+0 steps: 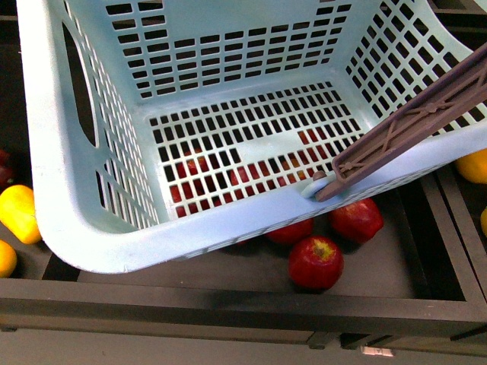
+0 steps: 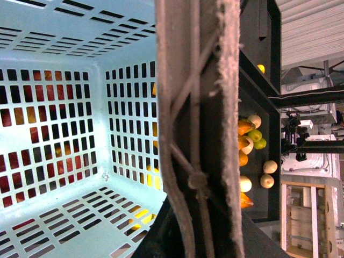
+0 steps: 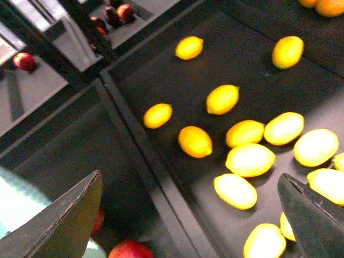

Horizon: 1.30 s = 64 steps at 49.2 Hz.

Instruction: Pick lemon and mango into basket

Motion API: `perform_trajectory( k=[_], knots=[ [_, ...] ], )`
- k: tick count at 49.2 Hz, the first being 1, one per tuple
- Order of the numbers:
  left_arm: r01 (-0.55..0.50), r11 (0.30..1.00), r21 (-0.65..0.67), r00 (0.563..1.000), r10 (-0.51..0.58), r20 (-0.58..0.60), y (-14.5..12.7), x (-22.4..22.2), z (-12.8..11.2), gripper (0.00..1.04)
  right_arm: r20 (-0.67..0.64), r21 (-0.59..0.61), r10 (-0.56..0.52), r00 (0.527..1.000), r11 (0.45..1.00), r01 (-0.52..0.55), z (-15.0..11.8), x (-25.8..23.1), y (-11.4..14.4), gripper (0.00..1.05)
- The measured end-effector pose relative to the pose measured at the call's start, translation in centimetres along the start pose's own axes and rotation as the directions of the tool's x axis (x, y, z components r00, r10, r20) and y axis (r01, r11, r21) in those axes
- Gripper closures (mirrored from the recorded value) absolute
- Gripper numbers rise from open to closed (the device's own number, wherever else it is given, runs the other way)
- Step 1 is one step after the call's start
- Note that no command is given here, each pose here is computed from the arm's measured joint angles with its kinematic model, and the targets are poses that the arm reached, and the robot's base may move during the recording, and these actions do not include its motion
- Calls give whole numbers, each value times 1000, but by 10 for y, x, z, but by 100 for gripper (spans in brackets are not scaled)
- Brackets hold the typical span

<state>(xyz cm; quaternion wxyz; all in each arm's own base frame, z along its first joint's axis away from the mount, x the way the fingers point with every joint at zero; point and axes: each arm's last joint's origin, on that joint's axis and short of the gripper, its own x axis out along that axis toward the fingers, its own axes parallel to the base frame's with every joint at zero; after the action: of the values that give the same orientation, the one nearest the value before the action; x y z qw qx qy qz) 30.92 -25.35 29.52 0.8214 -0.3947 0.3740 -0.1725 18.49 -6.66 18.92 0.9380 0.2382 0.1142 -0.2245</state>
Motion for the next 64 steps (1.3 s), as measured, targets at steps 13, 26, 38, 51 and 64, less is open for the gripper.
perform_trajectory(
  k=[13,26,38,51,64],
  knots=[
    [3,1000,-1,1000,-3,-5,0,0,0,99,-250,41,-195,949,977,211,-13,120,-30,9],
    [2,1000,0,1000,-2,-3,0,0,0,99,-494,165,-328,805,874,457,-58,246,-76,9],
    [2,1000,0,1000,-2,-3,0,0,0,99,-530,236,-299,794,847,476,-72,286,-68,9],
    [1,1000,0,1000,-1,-2,0,0,0,99,-545,260,-316,777,817,514,-80,307,-69,9],
    [3,1000,-1,1000,-3,-6,0,0,0,99,-586,255,-326,742,795,550,-96,311,-70,9]
  ],
)
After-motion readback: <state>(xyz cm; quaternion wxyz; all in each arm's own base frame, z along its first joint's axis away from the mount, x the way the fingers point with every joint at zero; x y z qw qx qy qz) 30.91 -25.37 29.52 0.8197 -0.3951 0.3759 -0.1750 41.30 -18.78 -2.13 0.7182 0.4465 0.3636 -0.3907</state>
